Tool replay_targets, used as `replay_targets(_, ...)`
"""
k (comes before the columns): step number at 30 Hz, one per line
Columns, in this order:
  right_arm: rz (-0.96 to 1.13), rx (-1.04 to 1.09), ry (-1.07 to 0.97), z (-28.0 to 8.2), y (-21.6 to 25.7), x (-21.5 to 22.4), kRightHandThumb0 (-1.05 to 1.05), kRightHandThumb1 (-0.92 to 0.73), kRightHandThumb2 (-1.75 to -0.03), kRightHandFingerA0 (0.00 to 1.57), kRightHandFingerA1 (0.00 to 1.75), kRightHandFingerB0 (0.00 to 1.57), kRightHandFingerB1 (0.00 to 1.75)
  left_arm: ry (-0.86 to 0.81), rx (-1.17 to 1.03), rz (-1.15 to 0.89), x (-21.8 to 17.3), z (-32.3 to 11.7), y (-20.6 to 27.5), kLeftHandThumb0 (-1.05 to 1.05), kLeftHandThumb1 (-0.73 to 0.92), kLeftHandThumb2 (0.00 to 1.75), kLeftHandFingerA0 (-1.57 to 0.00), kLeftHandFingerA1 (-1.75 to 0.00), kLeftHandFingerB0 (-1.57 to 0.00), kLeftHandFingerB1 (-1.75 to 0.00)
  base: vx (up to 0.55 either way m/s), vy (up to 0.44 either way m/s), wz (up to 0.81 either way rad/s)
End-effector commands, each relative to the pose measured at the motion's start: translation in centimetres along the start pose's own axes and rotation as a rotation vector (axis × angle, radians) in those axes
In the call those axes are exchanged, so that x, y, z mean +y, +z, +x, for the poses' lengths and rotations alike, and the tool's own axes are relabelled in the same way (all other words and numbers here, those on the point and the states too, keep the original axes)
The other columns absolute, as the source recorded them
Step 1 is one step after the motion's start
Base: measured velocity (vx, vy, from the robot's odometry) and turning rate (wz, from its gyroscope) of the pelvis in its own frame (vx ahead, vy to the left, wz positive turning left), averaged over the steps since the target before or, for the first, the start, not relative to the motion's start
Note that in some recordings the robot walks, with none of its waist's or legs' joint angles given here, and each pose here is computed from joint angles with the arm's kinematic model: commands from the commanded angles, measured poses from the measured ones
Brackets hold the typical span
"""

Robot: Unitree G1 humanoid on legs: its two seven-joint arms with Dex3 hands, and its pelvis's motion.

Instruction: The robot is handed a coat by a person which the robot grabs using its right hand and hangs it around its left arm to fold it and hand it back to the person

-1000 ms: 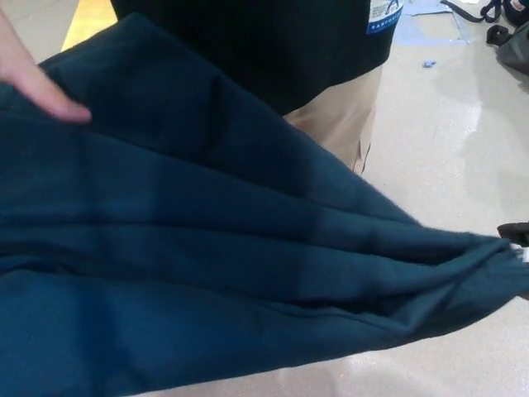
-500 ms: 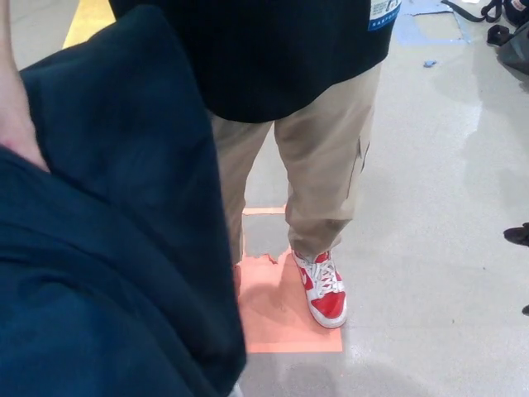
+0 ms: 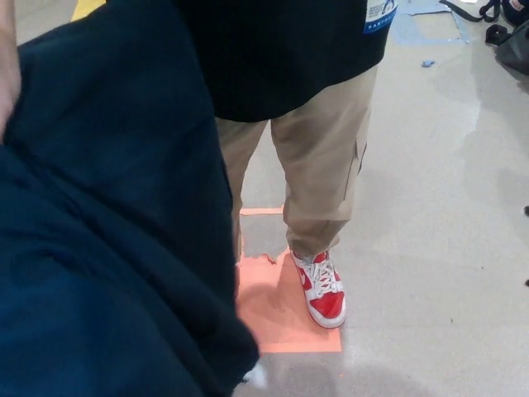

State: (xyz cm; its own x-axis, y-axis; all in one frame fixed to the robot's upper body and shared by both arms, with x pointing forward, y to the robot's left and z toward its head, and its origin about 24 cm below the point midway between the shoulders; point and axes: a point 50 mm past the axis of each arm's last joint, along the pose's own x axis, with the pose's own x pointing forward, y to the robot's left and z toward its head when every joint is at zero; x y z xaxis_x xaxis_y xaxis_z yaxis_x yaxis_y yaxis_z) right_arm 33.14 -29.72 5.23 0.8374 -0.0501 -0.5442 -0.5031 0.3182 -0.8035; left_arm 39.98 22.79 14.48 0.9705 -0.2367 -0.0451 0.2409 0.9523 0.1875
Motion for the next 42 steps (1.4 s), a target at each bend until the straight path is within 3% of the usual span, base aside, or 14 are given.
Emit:
replay_targets(1, 0.228, 0.117, -0.025, 1.1, -1.2, 5.7, -0.83, -0.64, -0.92, 0.00, 0.05, 0.00, 0.05, 0.016, -0.070, 0.004, 1.2, -0.3, 1.5, -0.73, 0.57, 0.90, 0.00, -0.35, -0.11, -0.40, 0.00, 0.000, 0.00)
replay_targets(5, 0.317, 0.211, 0.012, 1.3, -1.6, 9.3, -0.83, -0.65, -0.95, 0.00, 0.07, 0.00, 0.08, 0.014, -0.076, -0.005, 1.2, -0.6, 1.2, -0.35, 0.50, 1.04, 0.00, -0.49, 0.00, -0.46, 0.00, 0.000, 0.00)
replay_targets(8, 0.351, 0.256, 0.048, 1.1, -2.0, 11.3, -0.85, -0.70, -0.97, 0.00, 0.05, 0.00, 0.06, 0.008, -0.073, -0.014, 1.2, -0.7, 0.9, -0.66, 0.55, 0.91, -0.02, -0.39, -0.09, -0.41, 0.00, 0.000, 0.00)
replay_targets(9, 0.362, 0.271, 0.057, 1.0, -2.1, 11.7, -0.83, -0.70, -0.97, 0.00, 0.06, 0.00, 0.07, 0.004, -0.075, -0.016, 1.1, -0.8, 0.9, -0.64, 0.76, 0.65, -0.12, -0.28, -0.15, -0.27, 0.00, 0.000, 0.00)
replay_targets(11, 0.346, 0.289, 0.073, 0.8, -2.5, 12.4, -0.83, -0.71, -0.97, 0.00, 0.05, 0.00, 0.06, -0.007, -0.074, -0.009, 0.8, -0.8, 0.7, -0.77, 0.57, 0.88, 0.00, -0.37, -0.11, -0.38, 0.00, 0.000, 0.00)
replay_targets(27, 0.300, 0.396, 0.215, -1.1, -5.9, 14.9, -0.81, -0.72, -0.98, 0.00, 0.05, 0.00, 0.05, -0.048, -0.066, -0.034, -0.8, -0.7, -0.3, -0.70, 0.55, 0.90, -0.03, -0.39, -0.02, -0.30, 0.00, 0.000, 0.00)
replay_targets(28, 0.278, 0.396, 0.229, -1.2, -6.0, 14.9, -0.70, -0.85, -0.66, 0.00, 0.00, 0.00, 0.00, -0.047, -0.064, -0.039, -0.8, -0.8, -0.5, -0.70, 0.55, 0.89, -0.03, -0.40, -0.01, -0.30, 0.00, 0.000, 0.00)
replay_targets(29, 0.273, 0.402, 0.232, -1.3, -6.1, 15.0, -0.79, -0.72, -0.92, 0.00, 0.00, 0.00, 0.00, -0.044, -0.060, -0.040, -0.8, -0.8, -0.7, -0.69, 0.56, 0.89, -0.02, -0.41, 0.00, -0.29, 0.00, 0.000, 0.00)
replay_targets(34, 0.312, 0.427, 0.228, -1.5, -6.4, 15.4, -0.86, -0.76, -1.01, 0.00, 0.03, 0.00, 0.03, -0.032, -0.045, -0.065, -0.6, -1.3, -1.4, -0.64, 0.56, 0.88, -0.06, -0.42, -0.02, -0.35, 0.00, 0.000, 0.00)
replay_targets(35, 0.316, 0.429, 0.228, -1.6, -6.5, 15.5, -0.88, -0.76, -1.01, 0.00, 0.02, 0.00, 0.01, -0.031, -0.043, -0.066, -0.6, -1.3, -1.5, -0.64, 0.71, 0.63, -0.13, -0.31, -0.09, -0.25, 0.00, 0.000, 0.00)
replay_targets(36, 0.325, 0.432, 0.229, -1.7, -6.5, 15.6, -0.87, -0.75, -1.00, 0.00, 0.02, 0.00, 0.02, -0.030, -0.036, -0.066, -0.6, -1.5, -1.9, -0.66, 0.52, 0.88, -0.07, -0.44, 0.00, -0.34, 0.00, 0.000, 0.00)
replay_targets(38, 0.311, 0.436, 0.227, -1.7, -6.5, 15.8, -0.85, -0.76, -1.01, 0.00, 0.04, 0.00, 0.03, -0.024, -0.025, -0.064, -0.5, -2.0, -2.6, -0.60, 0.72, 0.65, -0.15, -0.32, -0.08, -0.24, 0.00, 0.000, 0.00)
replay_targets(39, 0.318, 0.436, 0.227, -1.7, -6.5, 15.8, -0.86, -0.76, -1.00, 0.00, 0.03, 0.00, 0.02, -0.022, -0.019, -0.063, -0.4, -2.2, -2.9, -0.34, 0.53, 1.05, 0.00, -0.48, 0.00, -0.49, 0.00, 0.000, 0.00)
replay_targets(42, 0.318, 0.436, 0.221, -1.8, -6.6, 16.1, -0.80, -0.74, -1.01, 0.00, 0.09, 0.00, 0.08, -0.010, 0.001, -0.085, -0.3, -3.3, -4.6, -0.35, 0.49, 1.03, 0.00, -0.48, 0.00, -0.49, 0.00, 0.000, 0.00)
